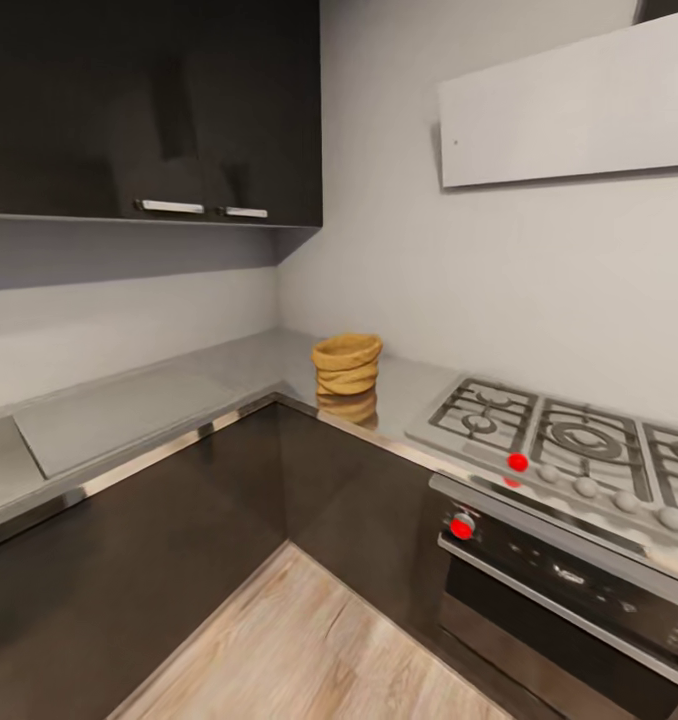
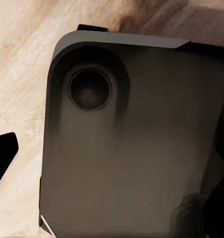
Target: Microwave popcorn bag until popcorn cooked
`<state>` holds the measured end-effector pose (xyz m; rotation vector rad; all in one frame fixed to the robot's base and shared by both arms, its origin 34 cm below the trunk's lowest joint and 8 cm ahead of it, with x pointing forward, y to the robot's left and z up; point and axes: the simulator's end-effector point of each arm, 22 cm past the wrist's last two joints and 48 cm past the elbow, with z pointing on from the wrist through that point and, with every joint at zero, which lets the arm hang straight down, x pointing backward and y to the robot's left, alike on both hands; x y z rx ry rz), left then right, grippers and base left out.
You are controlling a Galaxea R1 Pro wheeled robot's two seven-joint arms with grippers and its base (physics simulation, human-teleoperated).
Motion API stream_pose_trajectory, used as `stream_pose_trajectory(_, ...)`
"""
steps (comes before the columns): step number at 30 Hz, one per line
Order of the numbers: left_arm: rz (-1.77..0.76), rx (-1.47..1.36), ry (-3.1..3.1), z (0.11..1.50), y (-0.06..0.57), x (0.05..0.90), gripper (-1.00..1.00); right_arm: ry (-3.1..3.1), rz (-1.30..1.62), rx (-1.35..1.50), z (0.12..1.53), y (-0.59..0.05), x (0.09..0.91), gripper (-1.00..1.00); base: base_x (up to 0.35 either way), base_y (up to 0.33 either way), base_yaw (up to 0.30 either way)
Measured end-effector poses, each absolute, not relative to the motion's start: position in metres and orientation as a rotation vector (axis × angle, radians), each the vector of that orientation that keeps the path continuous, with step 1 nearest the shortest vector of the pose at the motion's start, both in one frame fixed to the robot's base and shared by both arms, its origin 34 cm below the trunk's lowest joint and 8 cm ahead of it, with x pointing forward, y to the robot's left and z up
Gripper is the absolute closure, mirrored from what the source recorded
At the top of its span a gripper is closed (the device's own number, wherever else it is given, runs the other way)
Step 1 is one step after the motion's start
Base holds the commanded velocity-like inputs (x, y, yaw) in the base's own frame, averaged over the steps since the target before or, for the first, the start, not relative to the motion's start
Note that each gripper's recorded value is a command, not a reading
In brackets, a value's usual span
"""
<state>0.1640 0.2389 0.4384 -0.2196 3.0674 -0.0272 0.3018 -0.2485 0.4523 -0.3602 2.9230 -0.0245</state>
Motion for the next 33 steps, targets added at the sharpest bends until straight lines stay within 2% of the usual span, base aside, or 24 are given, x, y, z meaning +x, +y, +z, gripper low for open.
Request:
stream_pose_trajectory(8, -0.027, -0.219, 3.067, 0.438, 0.239, 0.164, -1.0, 2.925, -0.025, -0.36, 0.452, -0.249, 0.301, -1.0, 0.321, 0.0, 0.0)
stream_pose_trajectory(20, -0.01, -0.227, 3.033, 0.439, 0.247, 0.174, -1.0, 2.937, -0.004, -0.359, 0.451, -0.238, 0.298, -1.0, 0.0, 0.0, 0.001)
stream_pose_trajectory(28, -0.01, -0.227, 3.032, 0.439, 0.248, 0.174, -1.0, 2.941, -0.004, -0.359, 0.451, -0.238, 0.294, -1.0, 0.0, 0.0, 0.213)
stream_pose_trajectory(33, -0.01, -0.227, 3.033, 0.439, 0.247, 0.174, -1.0, 2.942, -0.004, -0.359, 0.451, -0.238, 0.294, -1.0, 0.0, 0.0, 0.059)
